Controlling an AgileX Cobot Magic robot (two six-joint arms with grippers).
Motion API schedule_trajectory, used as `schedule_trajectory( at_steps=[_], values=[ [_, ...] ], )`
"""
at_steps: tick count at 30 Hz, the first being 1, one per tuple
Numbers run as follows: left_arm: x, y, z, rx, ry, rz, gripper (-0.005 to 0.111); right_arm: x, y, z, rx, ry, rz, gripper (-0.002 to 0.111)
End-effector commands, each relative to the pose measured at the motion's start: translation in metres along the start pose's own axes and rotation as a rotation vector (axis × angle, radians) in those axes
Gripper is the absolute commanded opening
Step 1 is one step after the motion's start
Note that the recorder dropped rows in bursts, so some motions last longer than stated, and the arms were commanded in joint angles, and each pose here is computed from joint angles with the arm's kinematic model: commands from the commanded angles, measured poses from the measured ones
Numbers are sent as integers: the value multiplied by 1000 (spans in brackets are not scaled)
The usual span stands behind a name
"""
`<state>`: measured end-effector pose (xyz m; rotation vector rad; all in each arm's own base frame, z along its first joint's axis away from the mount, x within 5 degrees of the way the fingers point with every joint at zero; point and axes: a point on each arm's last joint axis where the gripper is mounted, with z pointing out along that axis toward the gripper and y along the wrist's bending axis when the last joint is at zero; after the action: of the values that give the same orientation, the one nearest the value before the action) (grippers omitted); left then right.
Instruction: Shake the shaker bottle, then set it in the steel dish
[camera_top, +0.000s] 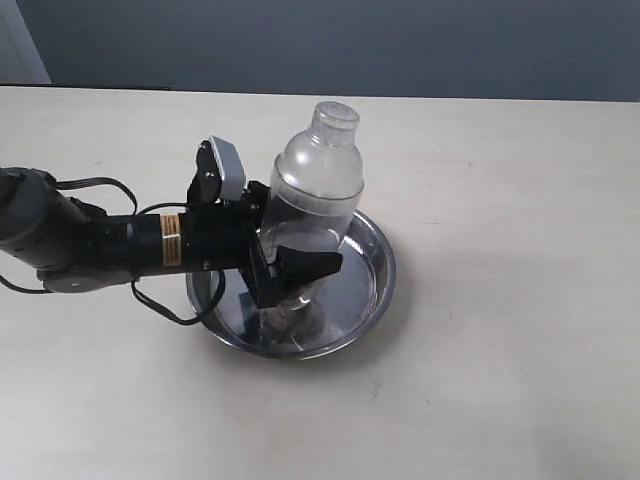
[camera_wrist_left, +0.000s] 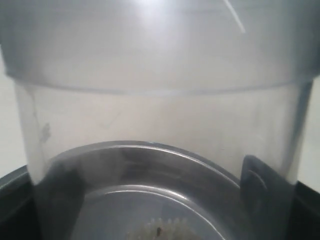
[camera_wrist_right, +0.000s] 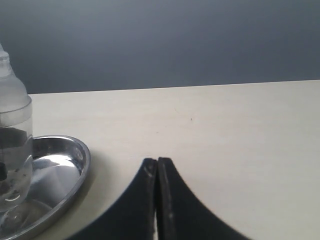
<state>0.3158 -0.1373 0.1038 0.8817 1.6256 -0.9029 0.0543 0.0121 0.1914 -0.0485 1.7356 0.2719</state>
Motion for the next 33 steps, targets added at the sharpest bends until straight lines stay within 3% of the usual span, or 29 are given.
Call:
schedule_trajectory(
  at_steps=[1, 5, 13, 14, 16, 19, 29, 33],
  values=[
    [-5, -1, 1, 15, -42, 18, 12, -1, 0, 0, 1, -16, 4, -1],
    [1, -1, 1, 27, -27, 11, 34, -1, 0, 0, 1, -16, 4, -1],
    [5, -6, 1, 84, 16, 36, 39, -1, 0, 0, 1, -15, 4, -1],
    [5, -6, 1, 84, 16, 36, 43, -1, 0, 0, 1, -15, 4, -1],
    [5, -6, 1, 84, 16, 36, 63, -1, 0, 0, 1, -15, 4, -1],
    [5, -6, 1, 79, 25, 37, 75, -1, 0, 0, 1, -15, 4, -1],
    [0, -7, 0, 79, 20, 54, 78, -1, 0, 0, 1, -17, 4, -1],
    [-5, -5, -3, 47, 91, 48, 78, -1, 0, 0, 1, -17, 4, -1]
  ],
)
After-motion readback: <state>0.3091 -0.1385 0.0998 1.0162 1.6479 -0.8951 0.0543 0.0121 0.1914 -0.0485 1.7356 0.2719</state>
